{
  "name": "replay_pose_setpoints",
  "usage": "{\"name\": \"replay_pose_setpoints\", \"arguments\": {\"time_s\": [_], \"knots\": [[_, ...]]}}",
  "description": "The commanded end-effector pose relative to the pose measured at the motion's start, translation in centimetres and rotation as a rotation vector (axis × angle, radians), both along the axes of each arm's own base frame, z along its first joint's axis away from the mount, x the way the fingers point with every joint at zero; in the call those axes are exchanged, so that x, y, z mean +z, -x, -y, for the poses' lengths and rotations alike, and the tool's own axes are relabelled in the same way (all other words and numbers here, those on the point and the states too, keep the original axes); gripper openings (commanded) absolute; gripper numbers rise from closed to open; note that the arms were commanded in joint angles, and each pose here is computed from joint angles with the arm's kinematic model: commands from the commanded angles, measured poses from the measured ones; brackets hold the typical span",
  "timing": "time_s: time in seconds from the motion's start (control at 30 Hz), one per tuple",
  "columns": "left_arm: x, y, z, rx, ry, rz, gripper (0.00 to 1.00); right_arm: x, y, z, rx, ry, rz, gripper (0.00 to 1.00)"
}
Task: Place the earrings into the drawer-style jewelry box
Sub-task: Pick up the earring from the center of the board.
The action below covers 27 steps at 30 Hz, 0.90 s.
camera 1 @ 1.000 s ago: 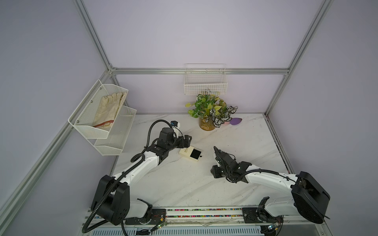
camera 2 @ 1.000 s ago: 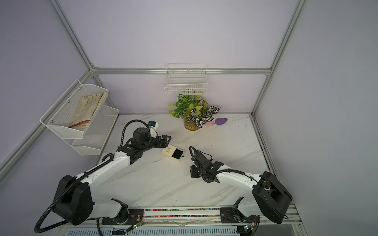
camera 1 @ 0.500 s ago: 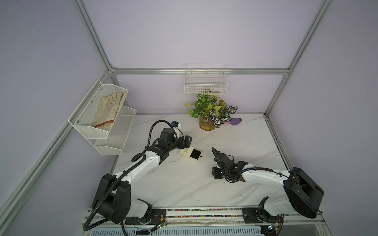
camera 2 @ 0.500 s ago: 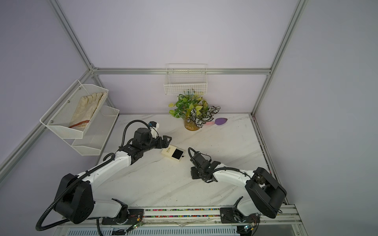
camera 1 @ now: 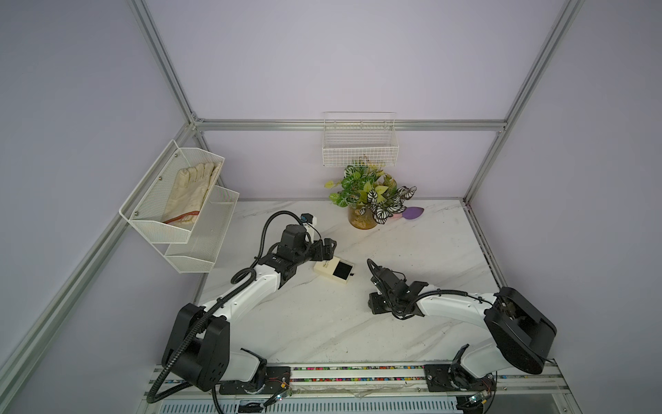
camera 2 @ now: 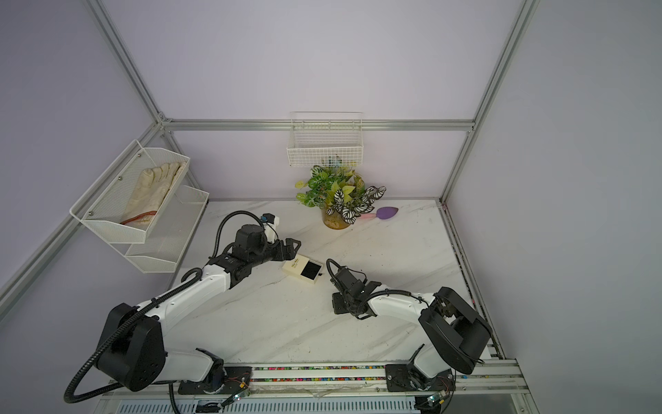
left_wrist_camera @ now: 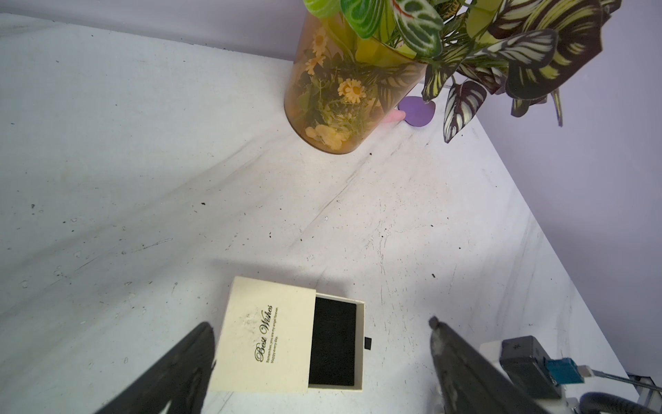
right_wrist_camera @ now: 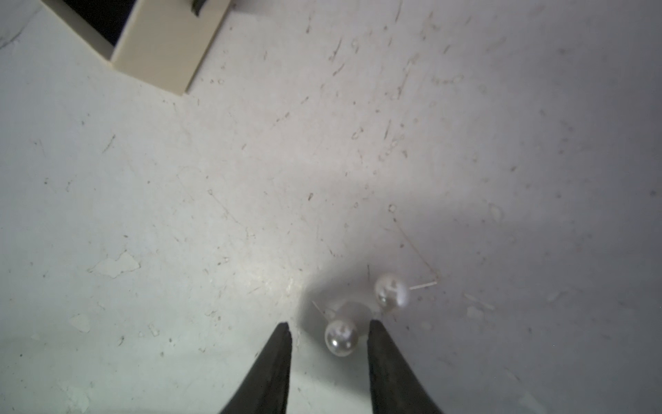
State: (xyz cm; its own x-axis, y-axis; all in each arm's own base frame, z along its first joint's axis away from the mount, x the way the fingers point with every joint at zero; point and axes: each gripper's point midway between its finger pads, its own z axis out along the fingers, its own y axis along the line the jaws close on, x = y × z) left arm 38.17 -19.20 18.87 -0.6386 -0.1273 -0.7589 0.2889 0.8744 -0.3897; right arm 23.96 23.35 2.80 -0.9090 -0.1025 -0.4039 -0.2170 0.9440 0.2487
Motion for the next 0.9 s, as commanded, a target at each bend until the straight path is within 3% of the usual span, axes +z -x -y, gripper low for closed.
{"name": "replay_pose_setpoints", "arguments": {"time_s": [0.0,0.87], "knots": [[-0.9,0.1,0.2,-0.021,-0.018,0.002,0.93,0.3,-0.8,-0.7,0.006,-0.009,0.026,0.39],[-0.9,0.3,0.4,-0.031,-0.008,-0.01,0.93,-0.6,0.7,-0.6,0.079,-0.013,-0.001,0.35]]}}
